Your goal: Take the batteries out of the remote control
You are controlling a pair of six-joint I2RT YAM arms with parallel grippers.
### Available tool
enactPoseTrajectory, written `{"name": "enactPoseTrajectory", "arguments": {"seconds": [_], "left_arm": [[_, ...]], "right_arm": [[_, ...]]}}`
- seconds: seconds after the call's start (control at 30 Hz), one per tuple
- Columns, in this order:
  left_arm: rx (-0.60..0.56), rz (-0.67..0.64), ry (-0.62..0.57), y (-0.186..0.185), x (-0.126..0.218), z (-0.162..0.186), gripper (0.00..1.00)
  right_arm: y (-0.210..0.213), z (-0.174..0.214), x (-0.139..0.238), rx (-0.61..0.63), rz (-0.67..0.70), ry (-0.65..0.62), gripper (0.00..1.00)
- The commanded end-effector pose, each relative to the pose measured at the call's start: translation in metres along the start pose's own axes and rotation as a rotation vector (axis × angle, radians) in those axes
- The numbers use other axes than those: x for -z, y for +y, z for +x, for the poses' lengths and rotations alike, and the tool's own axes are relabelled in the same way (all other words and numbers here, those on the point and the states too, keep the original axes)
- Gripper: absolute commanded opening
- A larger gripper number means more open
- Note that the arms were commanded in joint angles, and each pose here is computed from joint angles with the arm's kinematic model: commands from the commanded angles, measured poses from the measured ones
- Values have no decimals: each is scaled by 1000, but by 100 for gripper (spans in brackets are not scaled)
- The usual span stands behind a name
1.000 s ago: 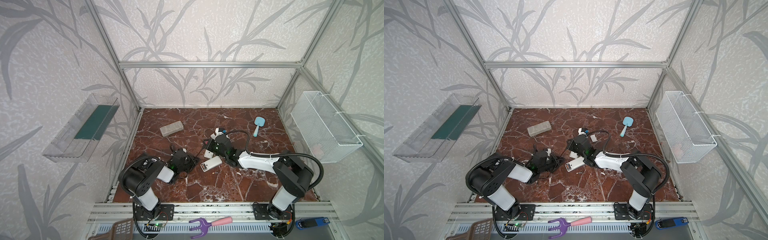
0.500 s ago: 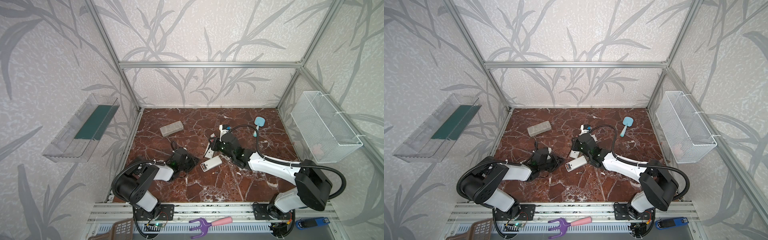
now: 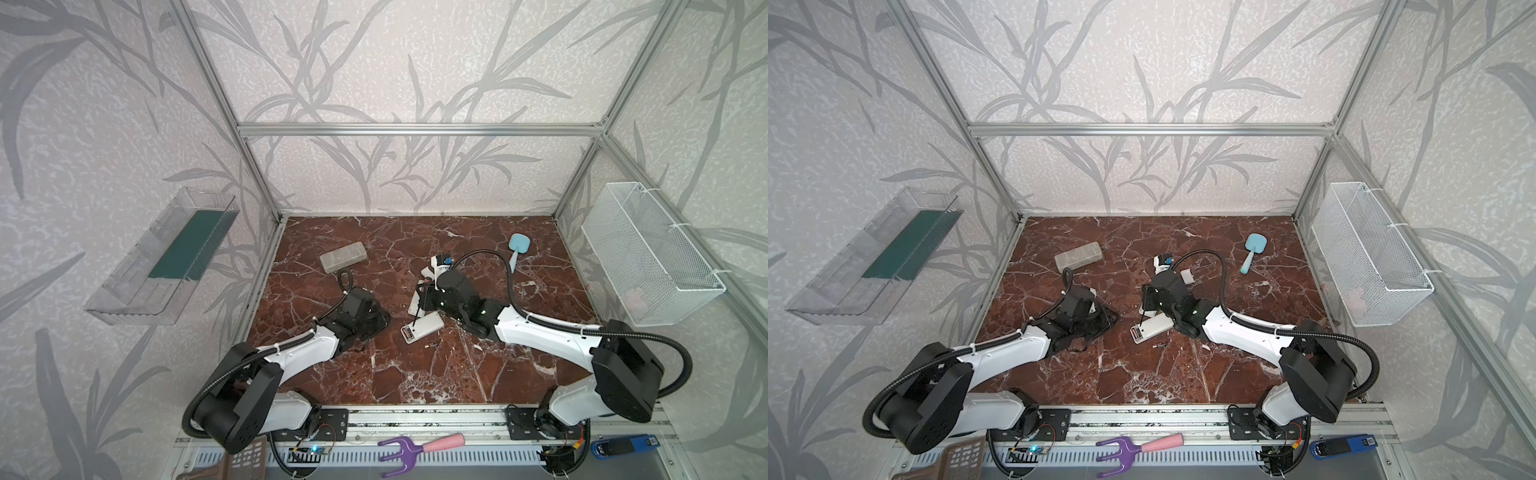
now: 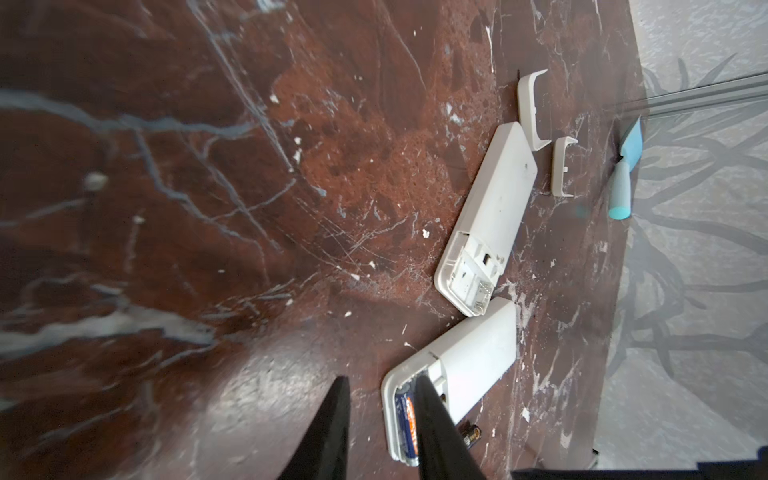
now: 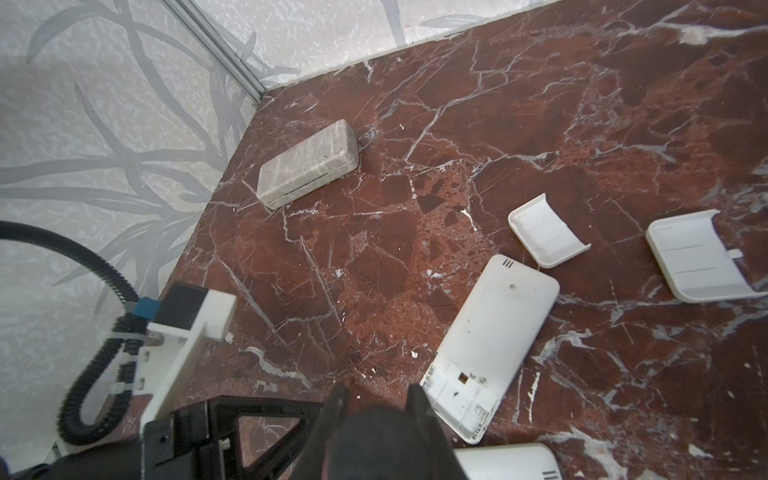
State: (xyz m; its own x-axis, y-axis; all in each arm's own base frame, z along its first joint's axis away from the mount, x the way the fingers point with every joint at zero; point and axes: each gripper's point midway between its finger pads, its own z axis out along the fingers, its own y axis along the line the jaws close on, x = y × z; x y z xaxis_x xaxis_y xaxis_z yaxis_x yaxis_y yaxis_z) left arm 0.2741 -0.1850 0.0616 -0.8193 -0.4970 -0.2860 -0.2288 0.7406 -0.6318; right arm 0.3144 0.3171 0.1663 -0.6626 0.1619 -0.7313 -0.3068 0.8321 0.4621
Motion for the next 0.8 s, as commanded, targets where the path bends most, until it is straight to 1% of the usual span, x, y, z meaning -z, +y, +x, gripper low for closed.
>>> {"name": "enactPoseTrajectory", "arguments": {"seconds": [0.0, 0.07, 0.1, 0.13, 0.23, 0.3, 0.37, 0.43, 0.5, 0.6, 0.77], "left_arm": [[-31, -162, -62, 25, 24, -10, 32], [-28, -218, -113, 35, 40, -17, 32], [-29, -236, -131, 38, 46, -20, 32], [-33, -252, -145, 41, 51, -22, 32], [-35, -262, -137, 41, 57, -23, 32], [-30, -220, -102, 33, 51, -19, 31], [-18, -138, -47, 19, 41, -10, 26], [-9, -99, 7, 11, 32, 0, 23], [-16, -81, 52, 5, 24, 12, 22], [-33, -53, 89, -4, 15, 28, 20], [0, -2, 134, -11, 1, 49, 16]], "right_arm": [[9, -15, 8, 12, -15, -36, 0], [11, -14, 7, 11, -25, -29, 0], [12, -13, 5, 44, -28, -22, 0], [14, -11, 4, 51, -33, -10, 0], [22, -2, -2, 93, -44, 23, 0], [27, 4, -6, 126, -46, 36, 0], [32, 8, -11, 148, -54, 41, 0], [36, 10, -13, 169, -59, 35, 0], [38, 9, -15, 198, -57, 22, 0], [39, 7, -17, 243, -51, -4, 0], [42, 10, -24, 294, -64, -28, 0]]}}
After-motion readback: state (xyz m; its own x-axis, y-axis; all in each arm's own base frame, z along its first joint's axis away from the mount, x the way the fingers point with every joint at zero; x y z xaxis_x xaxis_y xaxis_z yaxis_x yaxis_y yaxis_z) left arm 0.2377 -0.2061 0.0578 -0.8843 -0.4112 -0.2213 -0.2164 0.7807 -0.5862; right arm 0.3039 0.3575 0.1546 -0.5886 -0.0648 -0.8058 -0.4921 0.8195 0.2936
